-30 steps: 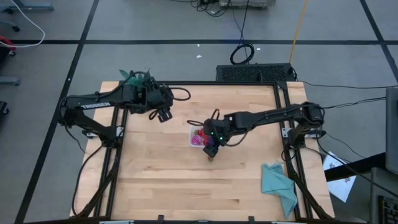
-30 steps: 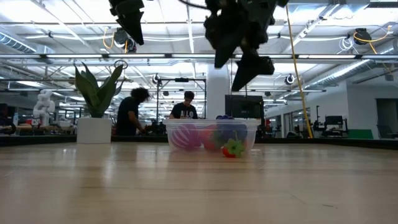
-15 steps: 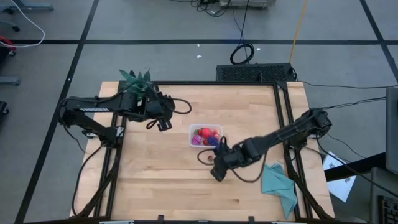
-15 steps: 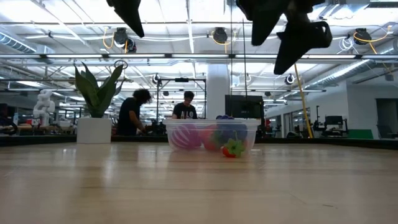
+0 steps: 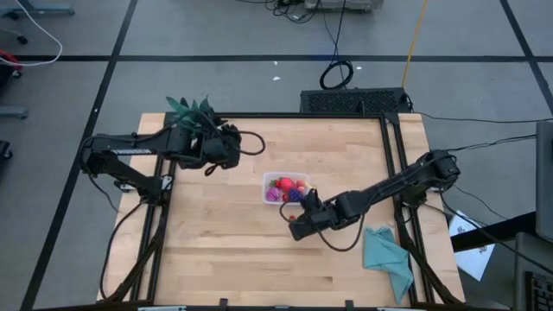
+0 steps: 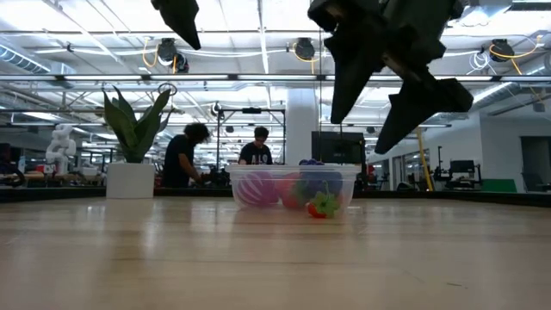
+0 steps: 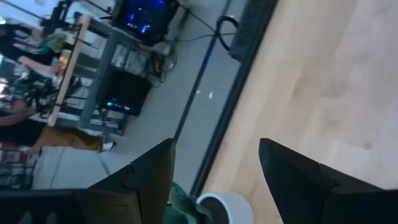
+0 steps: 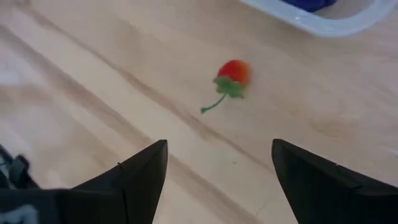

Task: Pick and placing Produce into tupperware
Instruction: Put the red strawberry into the transparent bin

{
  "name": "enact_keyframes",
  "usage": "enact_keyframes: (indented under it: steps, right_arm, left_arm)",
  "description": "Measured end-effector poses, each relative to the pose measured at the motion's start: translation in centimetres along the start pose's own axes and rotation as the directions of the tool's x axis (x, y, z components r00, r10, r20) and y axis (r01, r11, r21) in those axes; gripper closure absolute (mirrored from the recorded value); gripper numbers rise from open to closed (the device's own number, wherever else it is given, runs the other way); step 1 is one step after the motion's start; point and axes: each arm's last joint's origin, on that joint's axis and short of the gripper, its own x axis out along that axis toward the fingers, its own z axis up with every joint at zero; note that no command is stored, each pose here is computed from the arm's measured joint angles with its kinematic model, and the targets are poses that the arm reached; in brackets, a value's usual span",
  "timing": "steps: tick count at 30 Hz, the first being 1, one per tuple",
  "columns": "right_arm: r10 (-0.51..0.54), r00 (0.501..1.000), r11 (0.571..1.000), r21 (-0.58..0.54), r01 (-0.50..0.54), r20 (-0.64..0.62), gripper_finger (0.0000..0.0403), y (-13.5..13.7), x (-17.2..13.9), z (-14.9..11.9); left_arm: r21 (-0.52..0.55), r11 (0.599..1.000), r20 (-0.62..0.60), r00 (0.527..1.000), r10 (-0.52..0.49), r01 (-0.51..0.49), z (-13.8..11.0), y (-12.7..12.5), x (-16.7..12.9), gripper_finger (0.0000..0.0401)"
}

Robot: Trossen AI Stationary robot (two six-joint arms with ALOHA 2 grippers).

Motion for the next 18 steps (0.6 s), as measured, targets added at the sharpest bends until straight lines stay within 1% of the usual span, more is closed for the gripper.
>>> enact_keyframes:
  steps: [7, 12, 14, 18]
  right_arm:
    - [0.003, 1.0, 0.998, 0.069, -0.004, 0.016, 0.014, -0.1, 0.8, 0.9]
    - [-0.016, 1.0, 0.996, 0.093, 0.015, 0.007, 0.0146, -0.2, 2.8, 0.9]
    - [-0.009, 1.0, 0.995, 0.103, 0.01, -0.009, 0.0147, -0.1, 3.5, 1.0]
    - [0.002, 1.0, 0.993, 0.117, -0.002, 0.001, 0.0147, -0.1, 4.3, 1.5]
  left_arm:
    - [-0.036, 0.999, -0.01, 1.0, 0.018, -0.019, 0.1, 0.5, 0.6, 0.0162]
    - [-0.042, 0.999, -0.004, 1.0, 0.019, -0.02, 0.2, 0.6, 0.6, 0.0162]
    - [-0.045, 0.999, -0.001, 1.0, 0.019, -0.019, 0.2, 0.6, 0.6, 0.0162]
    - [-0.048, 0.999, 0.002, 1.0, 0.019, -0.019, 0.2, 0.6, 0.6, 0.0162]
